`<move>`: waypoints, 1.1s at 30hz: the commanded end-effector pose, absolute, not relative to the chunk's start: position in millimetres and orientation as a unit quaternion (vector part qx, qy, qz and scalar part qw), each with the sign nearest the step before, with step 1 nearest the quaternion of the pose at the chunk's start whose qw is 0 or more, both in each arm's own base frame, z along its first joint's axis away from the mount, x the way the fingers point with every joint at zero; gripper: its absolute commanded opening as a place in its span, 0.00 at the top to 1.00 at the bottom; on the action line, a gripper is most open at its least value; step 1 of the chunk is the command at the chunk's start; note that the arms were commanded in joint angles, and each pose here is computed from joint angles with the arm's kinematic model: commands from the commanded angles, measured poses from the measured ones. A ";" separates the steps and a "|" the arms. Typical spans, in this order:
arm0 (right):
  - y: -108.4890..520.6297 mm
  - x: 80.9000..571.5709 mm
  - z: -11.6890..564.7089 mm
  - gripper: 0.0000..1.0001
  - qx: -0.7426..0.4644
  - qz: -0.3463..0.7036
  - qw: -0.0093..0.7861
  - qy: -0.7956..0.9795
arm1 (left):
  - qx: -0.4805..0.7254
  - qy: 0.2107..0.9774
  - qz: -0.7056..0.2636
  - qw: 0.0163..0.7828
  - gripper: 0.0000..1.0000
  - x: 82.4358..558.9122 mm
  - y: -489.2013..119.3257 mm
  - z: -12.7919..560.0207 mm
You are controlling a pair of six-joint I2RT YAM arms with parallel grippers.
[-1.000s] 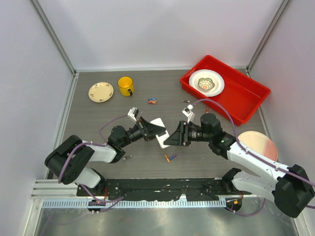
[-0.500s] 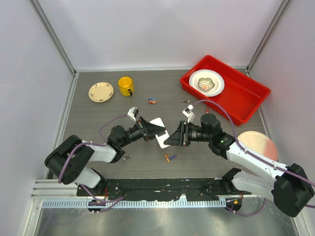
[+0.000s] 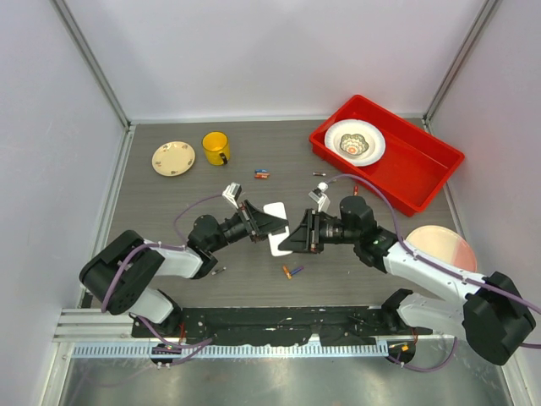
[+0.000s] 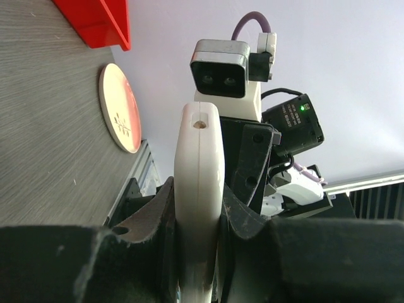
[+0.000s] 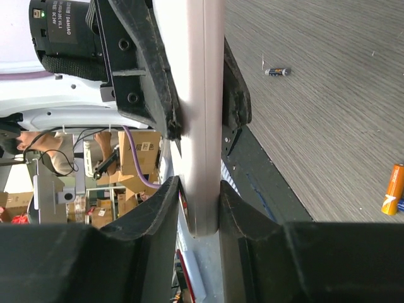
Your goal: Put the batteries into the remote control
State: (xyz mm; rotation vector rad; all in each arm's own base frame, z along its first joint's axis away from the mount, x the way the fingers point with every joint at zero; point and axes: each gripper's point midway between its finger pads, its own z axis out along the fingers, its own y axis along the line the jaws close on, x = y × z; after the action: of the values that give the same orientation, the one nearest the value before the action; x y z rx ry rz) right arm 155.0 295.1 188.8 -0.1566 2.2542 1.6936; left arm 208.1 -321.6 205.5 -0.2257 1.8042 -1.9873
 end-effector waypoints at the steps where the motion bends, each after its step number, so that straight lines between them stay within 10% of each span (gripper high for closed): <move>1: 306.9 209.2 235.3 0.99 -0.031 0.606 0.288 0.741 | 0.087 0.564 -0.797 0.195 1.00 136.4 -334.2 264.0; 15: 307.4 232.3 259.8 0.99 -0.032 0.633 0.302 0.712 | 0.105 0.558 -0.799 0.200 1.00 126.9 -330.1 267.9; 23: 307.0 215.9 262.2 0.74 -0.052 0.655 0.282 0.699 | 0.093 0.563 -0.795 0.208 1.00 137.4 -332.0 265.3; 28: 304.9 210.4 263.5 0.99 -0.059 0.656 0.284 0.697 | 0.085 0.564 -0.792 0.217 1.00 142.4 -332.3 264.3; 33: 299.5 200.4 247.1 0.99 -0.098 0.610 0.270 0.739 | 0.043 0.577 -0.780 0.240 0.56 164.6 -322.7 257.6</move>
State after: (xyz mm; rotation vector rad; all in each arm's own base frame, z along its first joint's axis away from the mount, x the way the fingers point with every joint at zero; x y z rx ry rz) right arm 165.0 304.8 209.9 -0.2334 2.1718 1.8215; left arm 206.7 -323.7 226.4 -0.1491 1.7158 -2.0111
